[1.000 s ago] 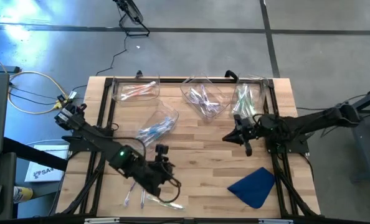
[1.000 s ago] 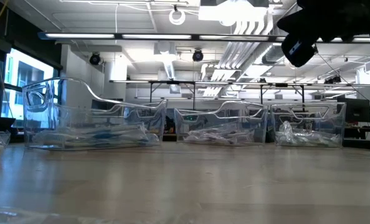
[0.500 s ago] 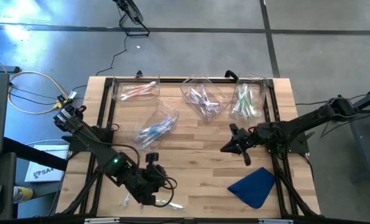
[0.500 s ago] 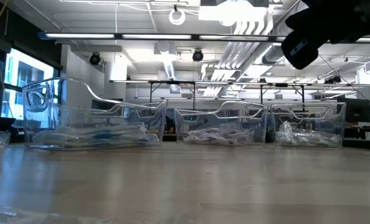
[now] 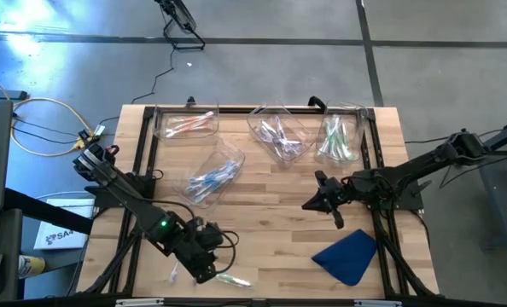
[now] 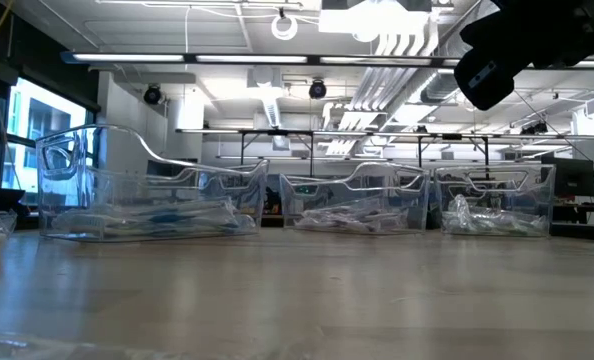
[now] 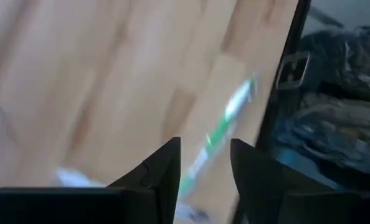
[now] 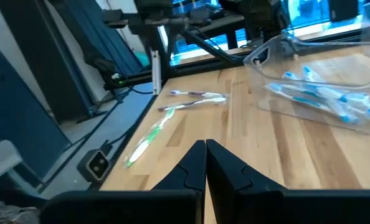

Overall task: Pick & Place Toothbrushes
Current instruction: Put the purple toothbrush into the top center transparent bin

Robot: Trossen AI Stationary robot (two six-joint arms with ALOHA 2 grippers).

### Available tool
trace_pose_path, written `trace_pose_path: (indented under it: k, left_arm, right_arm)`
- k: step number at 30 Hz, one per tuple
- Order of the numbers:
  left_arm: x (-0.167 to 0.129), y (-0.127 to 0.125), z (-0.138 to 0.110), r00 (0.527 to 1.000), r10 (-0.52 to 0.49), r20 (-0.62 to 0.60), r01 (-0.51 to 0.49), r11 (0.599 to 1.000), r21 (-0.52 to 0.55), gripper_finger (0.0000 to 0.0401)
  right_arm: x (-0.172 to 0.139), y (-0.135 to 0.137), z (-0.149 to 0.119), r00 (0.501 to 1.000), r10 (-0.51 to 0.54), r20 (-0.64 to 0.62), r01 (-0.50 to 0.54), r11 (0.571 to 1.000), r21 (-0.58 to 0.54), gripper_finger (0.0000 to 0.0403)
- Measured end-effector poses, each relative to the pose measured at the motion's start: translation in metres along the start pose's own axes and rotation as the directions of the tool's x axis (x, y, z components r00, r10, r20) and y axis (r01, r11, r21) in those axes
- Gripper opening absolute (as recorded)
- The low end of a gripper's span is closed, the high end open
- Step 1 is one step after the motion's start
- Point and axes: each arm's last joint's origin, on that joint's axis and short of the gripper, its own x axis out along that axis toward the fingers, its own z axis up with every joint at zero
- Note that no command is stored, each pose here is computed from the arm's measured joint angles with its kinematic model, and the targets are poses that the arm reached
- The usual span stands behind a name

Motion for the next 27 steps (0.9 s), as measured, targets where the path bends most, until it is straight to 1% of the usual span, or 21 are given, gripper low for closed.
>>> trace_pose_path:
  k: [3, 5, 9, 12, 15, 17, 20, 22, 24, 27]
  left_arm:
    - [0.004, 0.002, -0.006, 0.994, -0.039, -0.106, 0.028, 0.993, -0.112, 0.0135]
    - [0.007, 0.001, -0.013, 0.986, -0.060, -0.153, 0.036, 0.988, -0.151, 0.0135]
    - [0.010, 0.002, -0.025, 0.979, -0.044, -0.199, -0.004, 0.971, -0.238, 0.0135]
    - [0.013, 0.007, -0.036, 0.977, 0.017, -0.215, -0.092, 0.935, -0.344, 0.0135]
    - [0.025, 0.014, -0.045, 0.974, 0.078, -0.212, -0.168, 0.877, -0.450, 0.0135]
    - [0.032, 0.018, -0.052, 0.967, 0.107, -0.230, -0.208, 0.854, -0.476, 0.0135]
    - [0.044, 0.018, -0.058, 0.956, 0.093, -0.278, -0.228, 0.832, -0.506, 0.0135]
    - [0.051, 0.019, -0.062, 0.938, 0.102, -0.331, -0.268, 0.819, -0.507, 0.0135]
    - [0.055, 0.018, -0.064, 0.931, 0.096, -0.352, -0.275, 0.817, -0.507, 0.0135]
    - [0.062, 0.018, -0.066, 0.928, 0.114, -0.354, -0.291, 0.814, -0.503, 0.0135]
  right_arm:
    - [0.000, -0.001, 0.000, 1.000, -0.021, 0.006, 0.021, 1.000, -0.012, 0.0003]
    - [0.000, -0.001, 0.000, 1.000, -0.017, 0.005, 0.017, 1.000, -0.015, 0.0003]
    - [0.000, 0.000, 0.000, 1.000, -0.013, 0.003, 0.013, 1.000, -0.018, 0.0003]
    - [0.000, -0.001, -0.002, 1.000, -0.011, -0.015, 0.011, 1.000, -0.014, 0.0003]
    - [0.000, -0.002, -0.005, 0.998, -0.030, -0.048, 0.029, 0.999, -0.015, 0.0003]
    - [0.000, -0.002, -0.006, 0.998, -0.033, -0.056, 0.032, 0.999, -0.015, 0.0003]
    - [0.000, -0.002, -0.006, 0.997, -0.035, -0.062, 0.034, 0.999, -0.015, 0.0003]
    - [0.000, -0.002, -0.006, 0.998, -0.034, -0.061, 0.033, 0.999, -0.015, 0.0003]
    - [0.000, -0.002, -0.006, 0.998, -0.035, -0.061, 0.034, 0.999, -0.015, 0.0003]
    - [0.000, -0.003, -0.006, 0.997, -0.039, -0.060, 0.038, 0.999, -0.015, 0.0003]
